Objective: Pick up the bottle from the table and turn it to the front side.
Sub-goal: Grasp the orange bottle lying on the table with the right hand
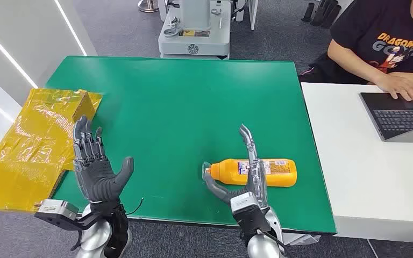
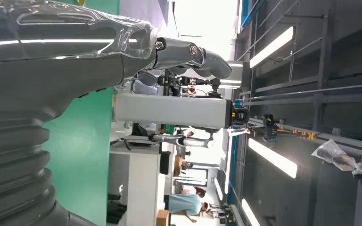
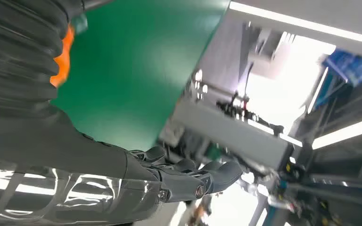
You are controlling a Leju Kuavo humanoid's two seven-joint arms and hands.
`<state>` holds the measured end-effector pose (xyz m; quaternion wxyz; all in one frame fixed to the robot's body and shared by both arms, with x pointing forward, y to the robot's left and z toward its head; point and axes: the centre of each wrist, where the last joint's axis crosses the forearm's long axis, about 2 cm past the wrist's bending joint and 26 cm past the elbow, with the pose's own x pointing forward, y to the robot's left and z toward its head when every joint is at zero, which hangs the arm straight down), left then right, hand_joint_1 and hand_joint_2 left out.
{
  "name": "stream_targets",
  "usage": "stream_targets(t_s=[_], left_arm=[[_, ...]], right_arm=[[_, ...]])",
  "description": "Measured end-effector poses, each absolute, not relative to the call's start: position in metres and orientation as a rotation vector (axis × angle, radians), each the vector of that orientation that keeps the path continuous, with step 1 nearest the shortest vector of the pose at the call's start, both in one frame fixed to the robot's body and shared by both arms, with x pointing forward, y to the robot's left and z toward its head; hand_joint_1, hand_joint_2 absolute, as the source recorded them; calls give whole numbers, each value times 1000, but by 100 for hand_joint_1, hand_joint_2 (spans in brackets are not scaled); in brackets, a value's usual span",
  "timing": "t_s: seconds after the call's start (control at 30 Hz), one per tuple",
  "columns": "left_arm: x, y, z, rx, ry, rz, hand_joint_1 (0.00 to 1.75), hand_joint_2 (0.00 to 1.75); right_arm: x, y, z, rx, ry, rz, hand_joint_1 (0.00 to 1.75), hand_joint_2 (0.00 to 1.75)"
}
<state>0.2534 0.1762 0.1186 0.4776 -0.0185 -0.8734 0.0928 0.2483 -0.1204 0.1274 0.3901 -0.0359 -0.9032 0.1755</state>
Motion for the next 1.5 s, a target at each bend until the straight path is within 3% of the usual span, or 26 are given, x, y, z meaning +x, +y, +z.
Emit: stream_targets(t_s=[0.2,0.4,0.63,0.93,1.5], left_arm=[[255,174,120,-62,-2136,227,0,175],[255,172,121,-93,-2137,222,0,175],[258,168,124,-169,-2145,206,0,175],[263,162,127,-222,-2151,184,0,175],[266,164,128,-224,-2152,184,0,175]], right_arm=[[264,-141,136,-219,-2328,507,0,175],[294,-176,152,-423,-2251,799,0,175],[349,-241,174,-433,-1887,1254,0,175],[389,-304,195,-408,-1527,1498,0,175],[406,-328,205,-140,-1268,1726,0,175]])
